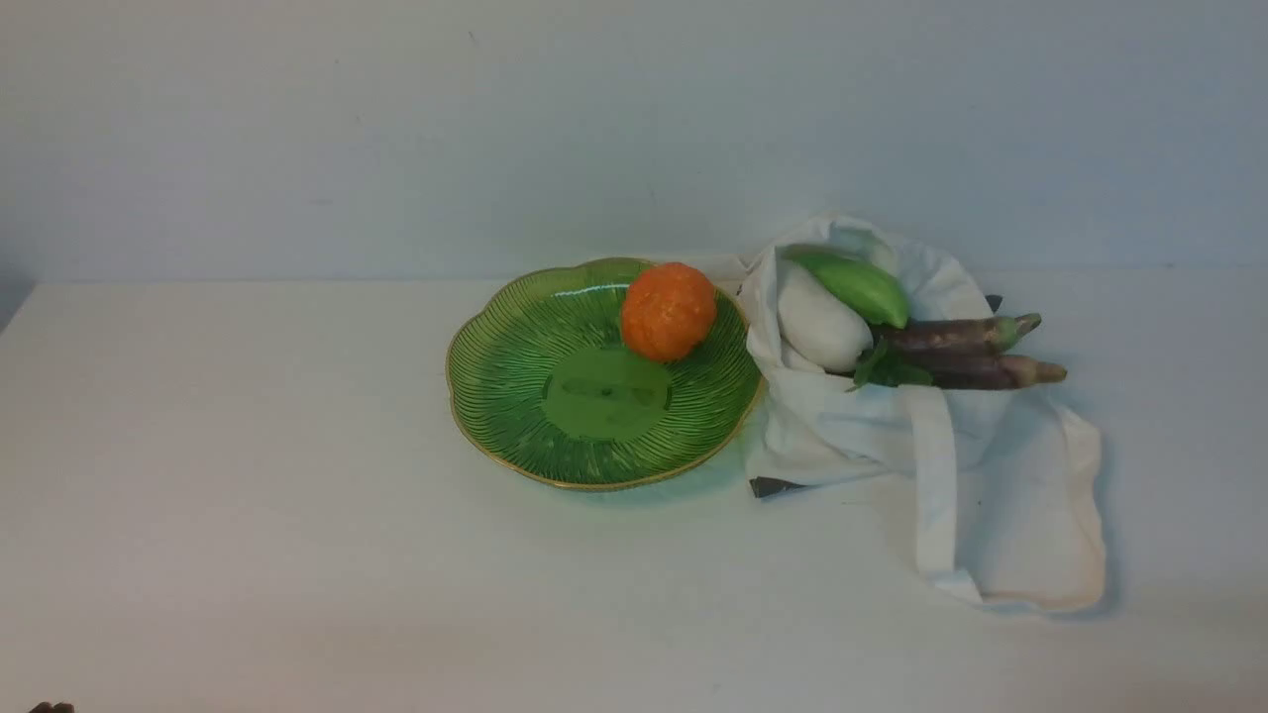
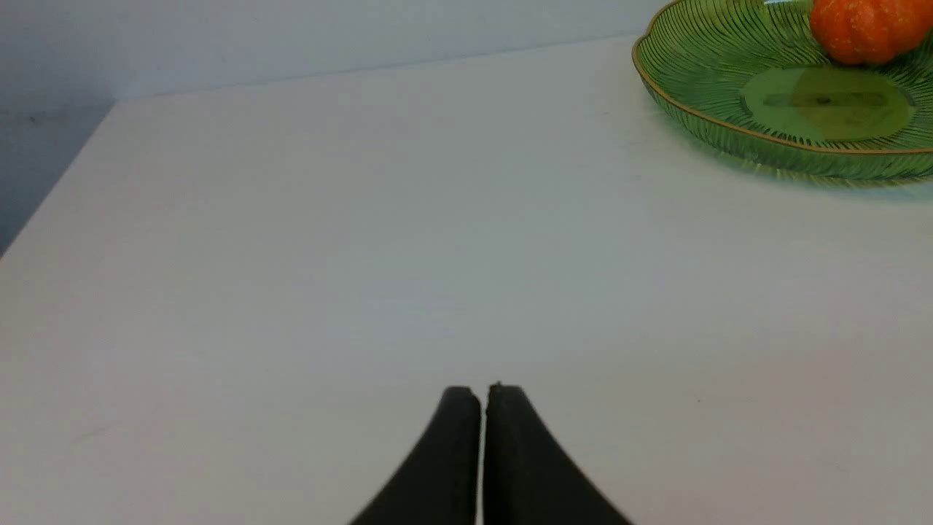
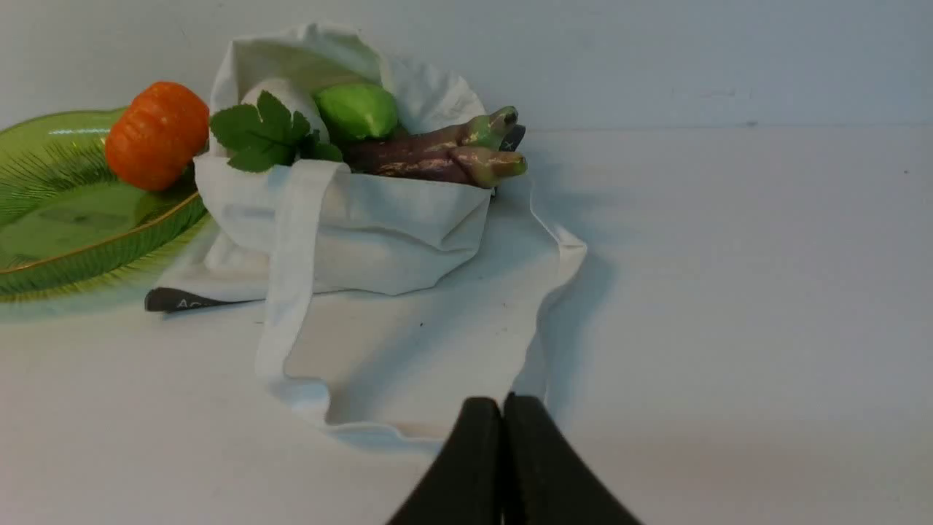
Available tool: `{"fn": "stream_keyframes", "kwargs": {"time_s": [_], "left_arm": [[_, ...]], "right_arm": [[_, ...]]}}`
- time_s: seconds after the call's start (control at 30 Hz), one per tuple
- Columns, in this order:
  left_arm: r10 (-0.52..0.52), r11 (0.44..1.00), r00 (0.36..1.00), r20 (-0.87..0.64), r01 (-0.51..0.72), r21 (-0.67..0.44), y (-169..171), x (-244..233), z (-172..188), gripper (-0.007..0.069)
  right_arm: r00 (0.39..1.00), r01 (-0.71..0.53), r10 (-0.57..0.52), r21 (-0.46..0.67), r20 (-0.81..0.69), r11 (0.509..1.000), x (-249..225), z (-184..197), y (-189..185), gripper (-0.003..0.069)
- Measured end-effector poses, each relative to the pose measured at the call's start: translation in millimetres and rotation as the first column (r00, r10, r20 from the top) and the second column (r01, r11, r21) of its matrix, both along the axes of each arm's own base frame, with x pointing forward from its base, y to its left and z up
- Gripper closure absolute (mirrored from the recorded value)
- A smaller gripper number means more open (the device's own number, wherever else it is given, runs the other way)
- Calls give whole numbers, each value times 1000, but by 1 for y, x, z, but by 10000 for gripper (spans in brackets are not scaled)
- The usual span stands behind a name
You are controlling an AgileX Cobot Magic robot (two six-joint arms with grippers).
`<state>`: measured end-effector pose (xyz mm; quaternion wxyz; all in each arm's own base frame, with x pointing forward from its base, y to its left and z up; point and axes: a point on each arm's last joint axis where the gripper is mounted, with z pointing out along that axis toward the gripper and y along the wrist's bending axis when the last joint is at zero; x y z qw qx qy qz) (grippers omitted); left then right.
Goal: Take vegetables from cloth bag on white table place on plate.
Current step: 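Reach into the cloth bag and grasp a vegetable inside it with the right gripper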
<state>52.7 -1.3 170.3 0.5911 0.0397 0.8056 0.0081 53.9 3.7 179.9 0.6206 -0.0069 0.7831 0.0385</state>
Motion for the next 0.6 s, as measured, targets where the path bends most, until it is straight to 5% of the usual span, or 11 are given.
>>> {"fn": "stream_keyframes", "kwargs": {"time_s": [0.6], "left_arm": [[0,1000,1000,0,0,0,0,0,0,630]], "right_arm": [[1000,2,-2,9,-1,1000,0,0,0,673]]}}
